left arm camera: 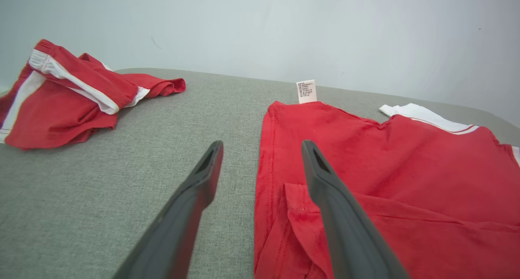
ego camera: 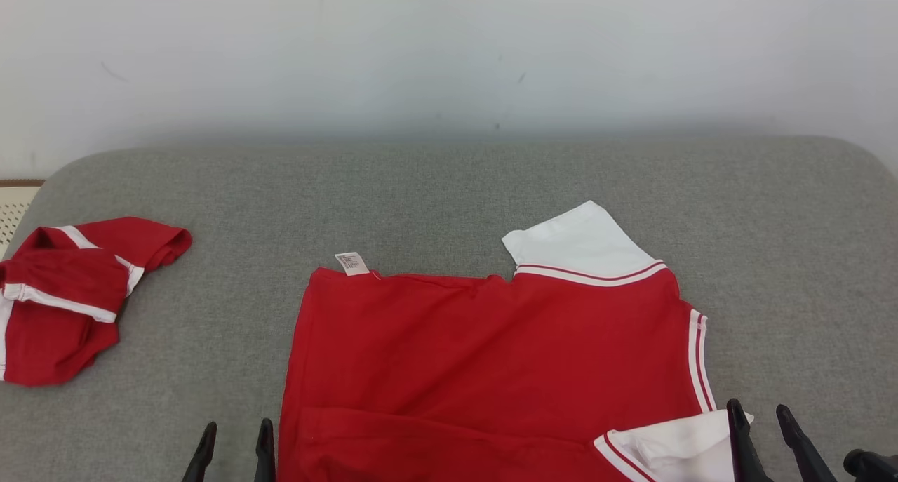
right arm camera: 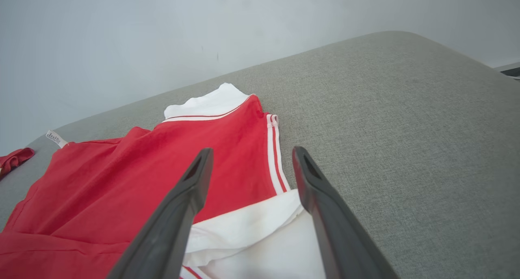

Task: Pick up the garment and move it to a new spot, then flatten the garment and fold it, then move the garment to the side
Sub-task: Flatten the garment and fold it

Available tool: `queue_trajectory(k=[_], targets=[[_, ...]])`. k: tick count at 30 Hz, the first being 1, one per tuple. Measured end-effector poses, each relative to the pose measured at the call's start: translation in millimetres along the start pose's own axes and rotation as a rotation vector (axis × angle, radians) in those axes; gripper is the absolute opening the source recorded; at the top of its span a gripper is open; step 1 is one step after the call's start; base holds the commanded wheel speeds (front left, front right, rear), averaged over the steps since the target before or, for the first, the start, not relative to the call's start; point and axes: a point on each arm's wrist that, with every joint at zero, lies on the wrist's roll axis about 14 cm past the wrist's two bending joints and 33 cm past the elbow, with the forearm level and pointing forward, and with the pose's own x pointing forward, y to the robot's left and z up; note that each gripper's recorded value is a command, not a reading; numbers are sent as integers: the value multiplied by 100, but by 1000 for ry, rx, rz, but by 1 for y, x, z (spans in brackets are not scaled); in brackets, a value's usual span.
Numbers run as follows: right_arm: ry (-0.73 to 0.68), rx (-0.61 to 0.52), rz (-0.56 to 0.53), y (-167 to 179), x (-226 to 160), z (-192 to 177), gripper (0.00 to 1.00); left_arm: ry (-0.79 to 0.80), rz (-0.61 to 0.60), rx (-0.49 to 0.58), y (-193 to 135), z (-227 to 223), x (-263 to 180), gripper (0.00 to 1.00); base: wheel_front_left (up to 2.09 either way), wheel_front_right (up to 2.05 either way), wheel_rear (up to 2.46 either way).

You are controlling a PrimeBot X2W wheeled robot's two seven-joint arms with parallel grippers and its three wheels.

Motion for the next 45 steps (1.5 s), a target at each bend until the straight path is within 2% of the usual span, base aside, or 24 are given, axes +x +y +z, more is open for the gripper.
queue_trajectory(k=[7,14,19,23,31,40,45], targets=[[-78,8,41,18,5,9,100,-117,71,20,13,36,-1,100,0,0,0],[-67,-14,66,27,8,4,100,-97,54,34,13,29,0,100,0,0,0],[-90,-28,72,26,19,15,100,-81,18,23,11,23,17,100,0,0,0],[-105,-60,95,31,35,25,100,-24,-19,-19,9,14,43,100,0,0,0],[-161,-80,125,30,90,47,100,84,-138,30,-1,-4,111,100,0,0,0],[-138,-100,122,18,150,46,100,212,-202,-83,-21,-32,181,100,0,0,0],[-123,-102,98,5,165,41,100,336,-225,-140,-31,-60,197,100,0,0,0]])
